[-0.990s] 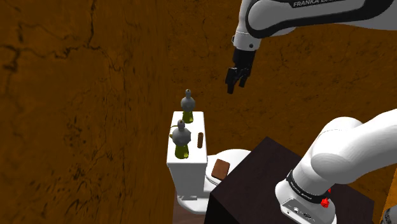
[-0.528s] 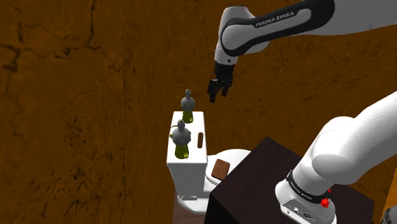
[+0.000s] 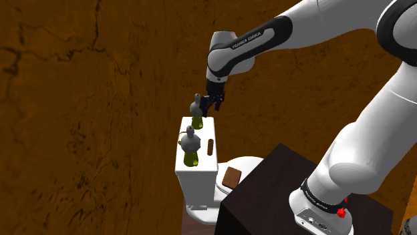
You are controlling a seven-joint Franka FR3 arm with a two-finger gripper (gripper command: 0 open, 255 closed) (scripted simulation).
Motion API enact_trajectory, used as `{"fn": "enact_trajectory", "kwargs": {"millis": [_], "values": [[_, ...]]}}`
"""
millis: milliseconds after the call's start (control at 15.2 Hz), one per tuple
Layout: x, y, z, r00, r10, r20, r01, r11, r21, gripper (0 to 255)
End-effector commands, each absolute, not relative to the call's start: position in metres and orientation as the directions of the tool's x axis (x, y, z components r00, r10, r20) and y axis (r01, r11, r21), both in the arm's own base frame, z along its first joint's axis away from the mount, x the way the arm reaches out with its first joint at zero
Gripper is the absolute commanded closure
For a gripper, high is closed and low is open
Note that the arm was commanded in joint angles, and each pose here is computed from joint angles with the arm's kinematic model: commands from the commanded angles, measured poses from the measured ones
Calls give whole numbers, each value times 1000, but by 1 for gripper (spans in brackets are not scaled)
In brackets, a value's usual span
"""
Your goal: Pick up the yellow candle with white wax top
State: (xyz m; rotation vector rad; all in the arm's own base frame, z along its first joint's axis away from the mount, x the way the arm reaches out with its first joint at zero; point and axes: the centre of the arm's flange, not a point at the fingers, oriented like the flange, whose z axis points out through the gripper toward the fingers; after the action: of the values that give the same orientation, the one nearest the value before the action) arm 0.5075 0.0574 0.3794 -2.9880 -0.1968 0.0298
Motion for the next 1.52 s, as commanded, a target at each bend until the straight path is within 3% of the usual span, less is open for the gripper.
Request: {"fn": "enact_trajectory", "kwargs": {"millis": [0,594,1254,1320,1452], "values": [[523,67,362,990,138,-8,135,-978,-158,0],[597,107,281,986,166,2,163,-965,-203,0],[598,107,240,986,167,2,164,-965,-203,0],[597,107,240,986,167,2,164,-965,-203,255],[597,107,240,986,167,2,164,-965,-203,255]]}}
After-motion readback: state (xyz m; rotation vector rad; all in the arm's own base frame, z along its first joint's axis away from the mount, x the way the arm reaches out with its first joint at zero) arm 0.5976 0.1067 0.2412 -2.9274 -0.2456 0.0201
